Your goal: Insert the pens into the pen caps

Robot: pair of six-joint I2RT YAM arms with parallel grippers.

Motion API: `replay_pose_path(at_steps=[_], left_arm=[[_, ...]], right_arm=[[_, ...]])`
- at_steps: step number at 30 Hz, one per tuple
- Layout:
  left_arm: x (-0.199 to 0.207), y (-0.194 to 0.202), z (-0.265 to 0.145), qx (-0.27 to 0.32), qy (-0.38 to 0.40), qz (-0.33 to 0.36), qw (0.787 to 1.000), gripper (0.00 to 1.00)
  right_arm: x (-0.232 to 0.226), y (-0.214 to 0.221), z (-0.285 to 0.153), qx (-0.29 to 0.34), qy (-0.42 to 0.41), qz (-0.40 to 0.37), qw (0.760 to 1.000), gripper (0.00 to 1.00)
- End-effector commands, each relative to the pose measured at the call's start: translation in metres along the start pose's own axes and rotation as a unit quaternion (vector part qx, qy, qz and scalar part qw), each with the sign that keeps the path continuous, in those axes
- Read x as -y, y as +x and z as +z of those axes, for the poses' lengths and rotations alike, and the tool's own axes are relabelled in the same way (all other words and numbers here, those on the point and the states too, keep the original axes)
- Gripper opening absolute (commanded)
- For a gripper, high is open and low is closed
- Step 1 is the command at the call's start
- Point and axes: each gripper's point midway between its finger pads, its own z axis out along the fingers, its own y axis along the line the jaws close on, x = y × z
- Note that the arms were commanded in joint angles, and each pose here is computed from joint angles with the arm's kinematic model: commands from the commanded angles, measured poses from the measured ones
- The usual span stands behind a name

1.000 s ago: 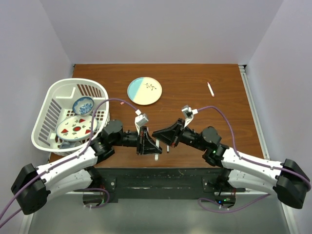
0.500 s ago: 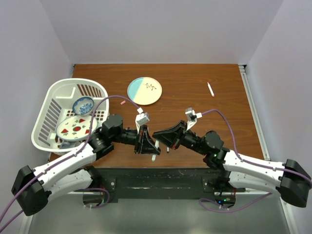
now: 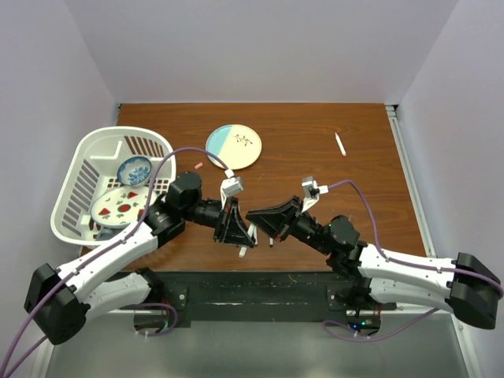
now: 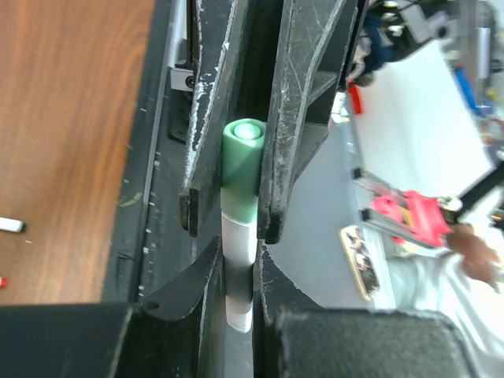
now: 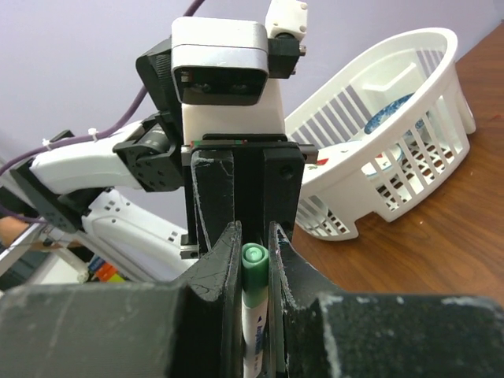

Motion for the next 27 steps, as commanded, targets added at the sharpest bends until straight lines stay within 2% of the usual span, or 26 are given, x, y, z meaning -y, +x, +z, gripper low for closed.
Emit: replay_pose_path(at_steps=[1,2,5,10,14,19,24,26,27], left_arm=[[0.001,-0.173,-0.052,0.261,-0.090,0.184,0.943,0.00],[-0.001,-0.172,-0.053,0.258,-0.082,0.170,0.947,0.00],[-0.006,-0.182,-0.062,0.272,-0.100,0.175,0.941,0.00],[-0.018,-0.183,-0.064,0.269,-0.133,0.174,0.938,0.00],[-0.024,-0.177,-0.067,0.269,-0.149,0.168,0.936,0.00],[-0.021,-0.160,-0.069,0.262,-0.154,0.165,0.938,0.00],[-0.018,-0.133,-0.067,0.245,-0.141,0.156,0.947,0.00],[-0.012,-0.124,-0.065,0.231,-0.125,0.159,0.952,0.07],[-0.014,-0.116,-0.063,0.219,-0.123,0.149,0.956,0.16]], right_arm=[[-0.029,0.164,-0.084,-0.342,-0.078,0.066,0.934,0.00],[-0.025,0.168,-0.086,-0.346,-0.068,0.065,0.934,0.00],[-0.018,0.175,-0.085,-0.343,-0.049,0.072,0.935,0.00],[-0.035,0.187,-0.079,-0.351,-0.063,0.094,0.930,0.00],[-0.037,0.185,-0.072,-0.336,-0.050,0.092,0.936,0.00],[-0.029,0.148,-0.052,-0.276,0.019,0.063,0.959,0.00],[-0.033,0.081,-0.021,-0.168,0.072,0.018,0.983,0.00],[-0.038,0.048,-0.013,-0.128,0.092,-0.006,0.987,0.00],[-0.030,0.029,-0.009,-0.097,0.122,-0.034,0.987,0.00]])
